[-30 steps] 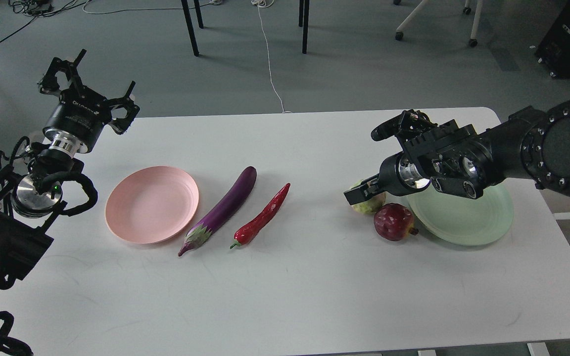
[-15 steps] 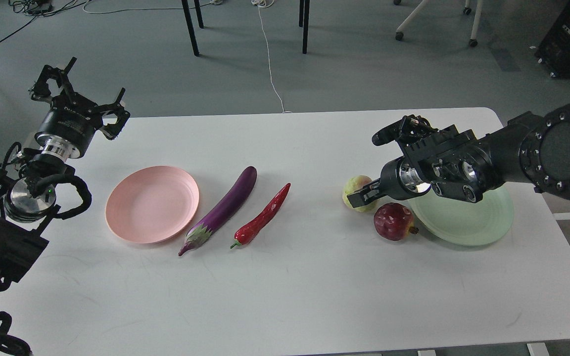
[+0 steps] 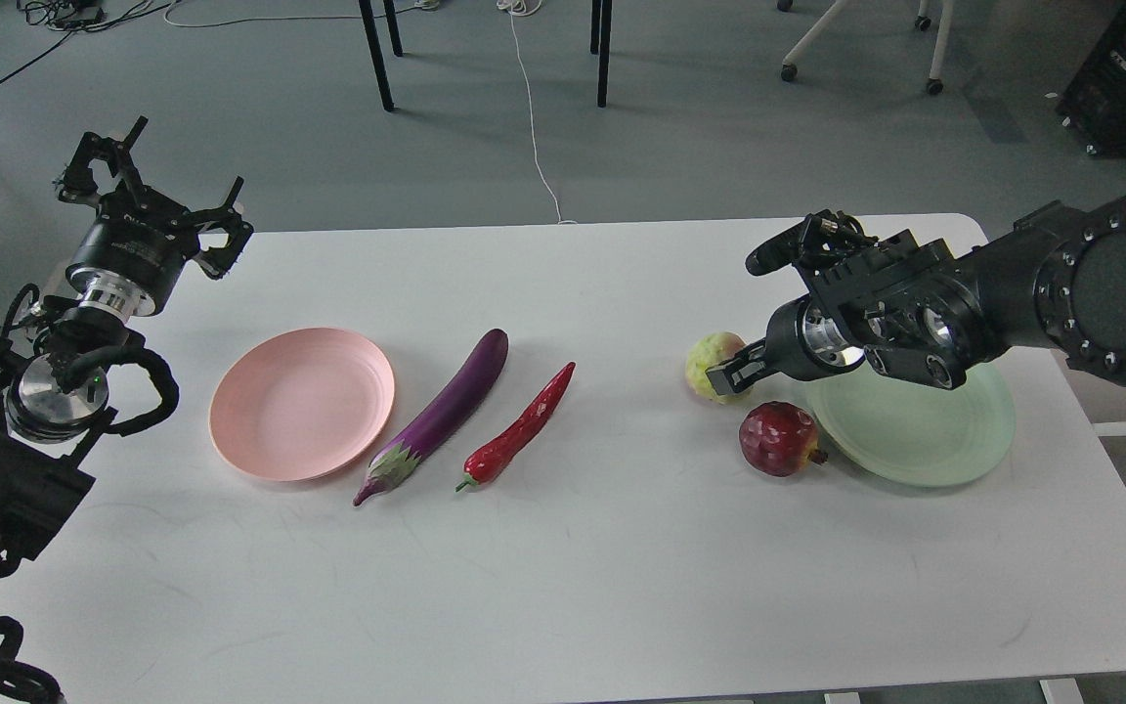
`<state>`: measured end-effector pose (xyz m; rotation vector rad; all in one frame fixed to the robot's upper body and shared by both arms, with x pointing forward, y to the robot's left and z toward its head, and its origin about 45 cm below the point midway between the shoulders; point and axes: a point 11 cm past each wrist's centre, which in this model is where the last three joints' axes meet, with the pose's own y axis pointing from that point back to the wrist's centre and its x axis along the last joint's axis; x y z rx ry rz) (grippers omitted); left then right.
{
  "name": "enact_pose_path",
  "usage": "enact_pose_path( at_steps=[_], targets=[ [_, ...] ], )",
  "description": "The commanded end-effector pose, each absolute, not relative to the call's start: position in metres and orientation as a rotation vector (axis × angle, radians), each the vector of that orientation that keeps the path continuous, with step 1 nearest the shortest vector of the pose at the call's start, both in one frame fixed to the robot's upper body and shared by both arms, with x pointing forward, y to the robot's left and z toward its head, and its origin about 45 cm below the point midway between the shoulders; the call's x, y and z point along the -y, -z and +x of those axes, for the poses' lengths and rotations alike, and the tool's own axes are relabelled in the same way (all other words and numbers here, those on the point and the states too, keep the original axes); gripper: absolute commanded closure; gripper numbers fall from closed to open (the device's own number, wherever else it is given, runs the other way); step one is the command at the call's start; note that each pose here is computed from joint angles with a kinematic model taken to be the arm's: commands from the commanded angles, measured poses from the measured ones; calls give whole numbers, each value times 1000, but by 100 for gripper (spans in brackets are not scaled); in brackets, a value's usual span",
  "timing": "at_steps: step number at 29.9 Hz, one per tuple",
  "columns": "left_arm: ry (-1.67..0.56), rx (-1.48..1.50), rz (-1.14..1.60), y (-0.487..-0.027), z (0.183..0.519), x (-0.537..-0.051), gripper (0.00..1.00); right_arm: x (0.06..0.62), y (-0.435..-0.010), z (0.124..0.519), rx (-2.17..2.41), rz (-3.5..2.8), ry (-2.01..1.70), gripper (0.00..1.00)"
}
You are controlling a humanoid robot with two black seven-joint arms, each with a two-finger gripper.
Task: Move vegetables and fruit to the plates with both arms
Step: 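Reach the right gripper down to the pale peach beside the green plate, then lift the peach with the right gripper and set it on the green plate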
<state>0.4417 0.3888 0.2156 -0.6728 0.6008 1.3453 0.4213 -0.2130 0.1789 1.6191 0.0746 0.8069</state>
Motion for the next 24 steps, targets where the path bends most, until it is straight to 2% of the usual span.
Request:
enact_pose_path(
  at_steps=[1,11,17,24],
  targets=[
    [-1348,-601,-674,-215,442,-390,2,213,-181,422,-74,1616,-810,62],
    [-1346,-594,-674,-219,443,-390,2,227,-224,444,23,1587,-849,63],
    [-1351,-588,-673,-220,443,-394,2,268,-249,444,112,1574,-799,63],
    [-1349,-591,-674,-220,443,-392,2,337,-247,429,183,1547,-696,62]
  ],
)
